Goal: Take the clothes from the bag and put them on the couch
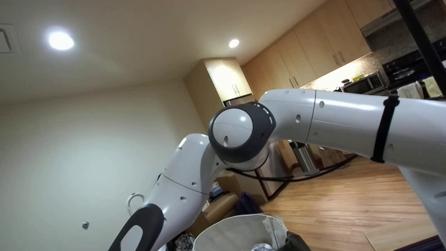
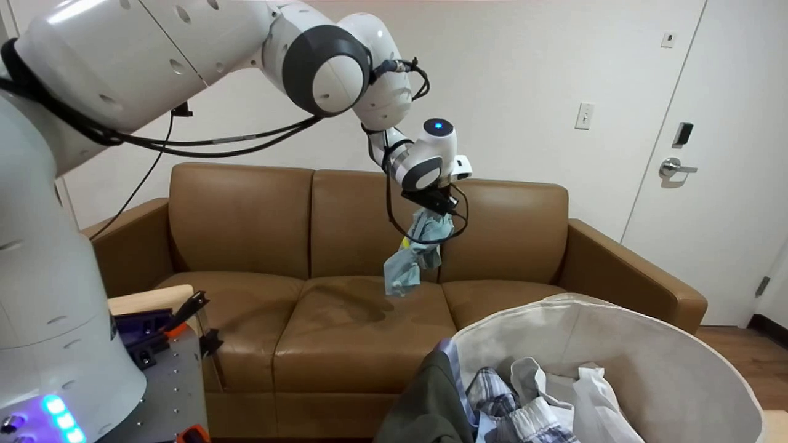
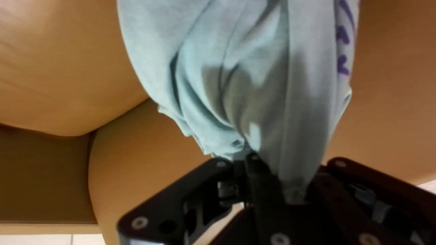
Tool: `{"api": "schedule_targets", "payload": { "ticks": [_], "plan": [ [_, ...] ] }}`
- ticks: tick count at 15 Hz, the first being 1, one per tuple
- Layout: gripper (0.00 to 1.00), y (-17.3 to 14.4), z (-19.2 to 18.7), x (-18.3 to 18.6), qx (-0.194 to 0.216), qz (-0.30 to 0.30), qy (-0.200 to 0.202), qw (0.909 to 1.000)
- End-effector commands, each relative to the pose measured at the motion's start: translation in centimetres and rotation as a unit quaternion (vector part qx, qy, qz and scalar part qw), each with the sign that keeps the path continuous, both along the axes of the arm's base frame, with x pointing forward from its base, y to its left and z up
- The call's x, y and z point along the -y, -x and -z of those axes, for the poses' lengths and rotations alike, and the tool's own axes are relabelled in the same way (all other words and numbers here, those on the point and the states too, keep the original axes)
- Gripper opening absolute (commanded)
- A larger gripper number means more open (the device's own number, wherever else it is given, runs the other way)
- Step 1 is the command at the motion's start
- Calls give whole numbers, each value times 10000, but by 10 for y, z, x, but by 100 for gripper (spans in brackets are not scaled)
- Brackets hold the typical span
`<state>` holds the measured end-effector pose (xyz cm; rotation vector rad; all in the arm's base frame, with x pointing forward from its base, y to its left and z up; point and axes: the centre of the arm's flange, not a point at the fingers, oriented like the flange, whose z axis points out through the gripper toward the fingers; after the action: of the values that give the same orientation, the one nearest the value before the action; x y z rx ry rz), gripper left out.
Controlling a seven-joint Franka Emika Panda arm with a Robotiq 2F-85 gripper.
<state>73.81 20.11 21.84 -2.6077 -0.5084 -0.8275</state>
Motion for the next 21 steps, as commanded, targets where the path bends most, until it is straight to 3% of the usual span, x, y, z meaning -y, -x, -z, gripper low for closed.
{"api": "schedule_targets", "payload": {
  "ticks": [1, 5, 9, 12, 15, 16, 20, 21],
  "plan": [
    [10, 2, 1, -2, -20, -13, -18, 10000],
    [8, 9, 16, -11, -157, -188, 123, 9996],
    [9, 51, 60, -53, -475, -730, 56, 9962],
    [9, 96, 89, -87, -873, -1317, -33, 9874],
    [8, 133, 85, -107, -1144, -1766, -321, 9771],
    [8, 116, 97, -118, -1025, -1480, -202, 9835],
    [8, 118, 99, -119, -1046, -1500, -187, 9830],
    [8, 123, 103, -122, -1109, -1631, -21, 9803]
  ]
}}
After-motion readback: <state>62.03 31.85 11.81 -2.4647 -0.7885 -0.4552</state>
